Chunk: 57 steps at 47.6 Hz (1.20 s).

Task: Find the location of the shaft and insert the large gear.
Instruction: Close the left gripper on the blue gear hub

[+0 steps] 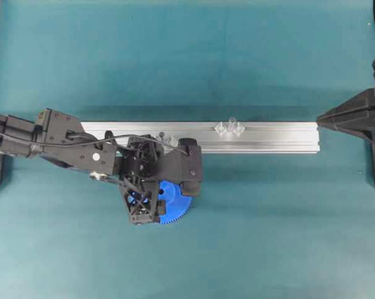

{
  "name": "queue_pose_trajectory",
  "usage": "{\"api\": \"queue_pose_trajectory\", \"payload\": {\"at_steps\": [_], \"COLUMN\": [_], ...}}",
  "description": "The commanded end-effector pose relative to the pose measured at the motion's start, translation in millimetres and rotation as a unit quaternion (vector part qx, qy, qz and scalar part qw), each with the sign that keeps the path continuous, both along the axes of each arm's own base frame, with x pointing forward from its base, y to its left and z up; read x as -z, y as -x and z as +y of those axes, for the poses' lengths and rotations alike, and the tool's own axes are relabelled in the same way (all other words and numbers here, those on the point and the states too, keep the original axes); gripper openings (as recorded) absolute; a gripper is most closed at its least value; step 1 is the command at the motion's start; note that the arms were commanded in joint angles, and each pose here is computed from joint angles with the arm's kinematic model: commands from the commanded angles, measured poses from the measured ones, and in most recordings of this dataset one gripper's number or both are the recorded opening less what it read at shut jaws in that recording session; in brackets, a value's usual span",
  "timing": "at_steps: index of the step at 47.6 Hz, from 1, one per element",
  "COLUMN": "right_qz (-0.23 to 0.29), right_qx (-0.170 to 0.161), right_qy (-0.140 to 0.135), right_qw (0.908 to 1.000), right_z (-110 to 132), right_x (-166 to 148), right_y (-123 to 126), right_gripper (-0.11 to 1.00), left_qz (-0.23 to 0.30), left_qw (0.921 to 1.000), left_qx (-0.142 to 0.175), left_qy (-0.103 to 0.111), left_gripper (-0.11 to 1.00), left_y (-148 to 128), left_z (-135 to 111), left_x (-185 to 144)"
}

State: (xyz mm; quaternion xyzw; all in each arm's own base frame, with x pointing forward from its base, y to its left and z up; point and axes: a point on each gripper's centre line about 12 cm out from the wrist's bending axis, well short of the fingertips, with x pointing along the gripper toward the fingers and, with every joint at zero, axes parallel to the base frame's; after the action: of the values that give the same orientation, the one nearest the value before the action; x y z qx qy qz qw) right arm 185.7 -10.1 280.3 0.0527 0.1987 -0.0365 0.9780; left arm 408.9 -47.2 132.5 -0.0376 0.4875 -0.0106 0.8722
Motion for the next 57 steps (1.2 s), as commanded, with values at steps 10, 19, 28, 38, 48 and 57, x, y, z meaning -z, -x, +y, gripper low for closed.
{"api": "queue_pose_trajectory", "payload": {"at_steps": [10, 19, 28, 38, 48, 57], "right_qz": [-0.006, -0.009, -0.011, -0.011, -0.011, -0.016], "right_qx": [0.003, 0.003, 0.003, 0.003, 0.003, 0.003], "right_qy": [-0.005, -0.006, -0.007, -0.007, -0.007, -0.006], "right_qw": [1.0, 0.9999, 0.9999, 0.9999, 0.9999, 0.9999], "right_z": [0, 0, 0, 0, 0, 0], "right_x": [-3, -3, -4, -3, -2, -3], "right_y": [-1, 1, 3, 3, 4, 6], "right_gripper": [0.08, 0.08, 0.08, 0.08, 0.08, 0.08], "left_qz": [-0.004, 0.0, -0.002, 0.002, 0.014, 0.023], "left_qw": [1.0, 1.0, 1.0, 1.0, 0.9999, 0.9997], "left_qx": [0.001, 0.006, 0.005, 0.005, 0.007, 0.005], "left_qy": [0.0, 0.0, 0.003, 0.003, 0.001, 0.0], "left_gripper": [0.93, 0.93, 0.93, 0.93, 0.93, 0.93], "left_y": [-2, 0, -2, 0, 2, 3], "left_z": [-2, -6, -9, -10, -10, -10], "left_x": [-4, -1, -2, 0, 6, 8]}}
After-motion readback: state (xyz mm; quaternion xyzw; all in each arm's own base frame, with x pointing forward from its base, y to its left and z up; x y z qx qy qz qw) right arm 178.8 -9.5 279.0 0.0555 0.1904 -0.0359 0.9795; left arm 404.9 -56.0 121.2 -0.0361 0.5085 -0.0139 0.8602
